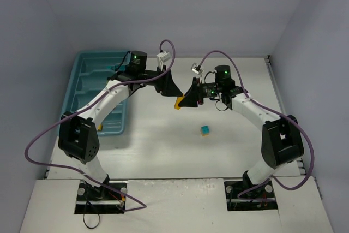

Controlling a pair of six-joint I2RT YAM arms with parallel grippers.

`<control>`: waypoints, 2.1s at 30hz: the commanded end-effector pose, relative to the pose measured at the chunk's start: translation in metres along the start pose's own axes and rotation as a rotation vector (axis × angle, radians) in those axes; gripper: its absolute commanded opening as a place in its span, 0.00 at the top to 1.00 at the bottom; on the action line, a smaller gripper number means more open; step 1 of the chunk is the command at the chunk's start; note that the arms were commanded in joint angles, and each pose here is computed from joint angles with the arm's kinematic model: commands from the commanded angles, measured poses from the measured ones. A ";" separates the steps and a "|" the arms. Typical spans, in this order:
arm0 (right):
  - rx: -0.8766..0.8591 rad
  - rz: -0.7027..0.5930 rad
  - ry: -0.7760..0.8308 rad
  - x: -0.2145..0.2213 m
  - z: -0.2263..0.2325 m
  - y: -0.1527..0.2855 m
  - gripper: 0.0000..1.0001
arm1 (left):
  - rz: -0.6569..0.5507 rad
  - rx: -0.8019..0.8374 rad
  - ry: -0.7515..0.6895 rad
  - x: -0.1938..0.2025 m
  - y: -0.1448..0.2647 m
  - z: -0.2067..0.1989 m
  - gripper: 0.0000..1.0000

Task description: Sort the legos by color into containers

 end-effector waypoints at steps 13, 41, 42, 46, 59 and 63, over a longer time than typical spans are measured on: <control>-0.056 -0.020 0.105 -0.020 0.014 -0.002 0.98 | -0.012 0.062 -0.095 -0.007 -0.001 -0.012 0.47; -0.003 -0.023 0.032 -0.015 -0.001 -0.002 0.10 | -0.019 -0.005 -0.115 -0.010 0.016 -0.008 0.90; 0.001 -0.020 0.010 -0.014 -0.004 -0.003 0.08 | -0.021 -0.028 -0.107 -0.008 0.020 -0.004 0.90; 0.059 -0.037 -0.014 -0.016 -0.012 -0.003 0.00 | -0.053 -0.214 -0.083 -0.004 0.057 0.010 0.90; 0.350 -0.078 -0.153 -0.012 -0.062 -0.006 0.02 | 0.008 -1.380 0.206 0.077 0.191 0.020 0.92; 0.370 -0.078 -0.160 -0.011 -0.068 -0.007 0.02 | -0.016 -1.561 0.330 0.105 0.206 0.024 0.91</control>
Point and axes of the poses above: each gripper's point midway between its finger pads, its own y axis back along the fingers, its own z axis along the line the jaws close on, x = y × z, the point moved 7 cm from there along y, back along the fingers, and after that the axes turned 7 degrees about -y, right-handed, at the moved point
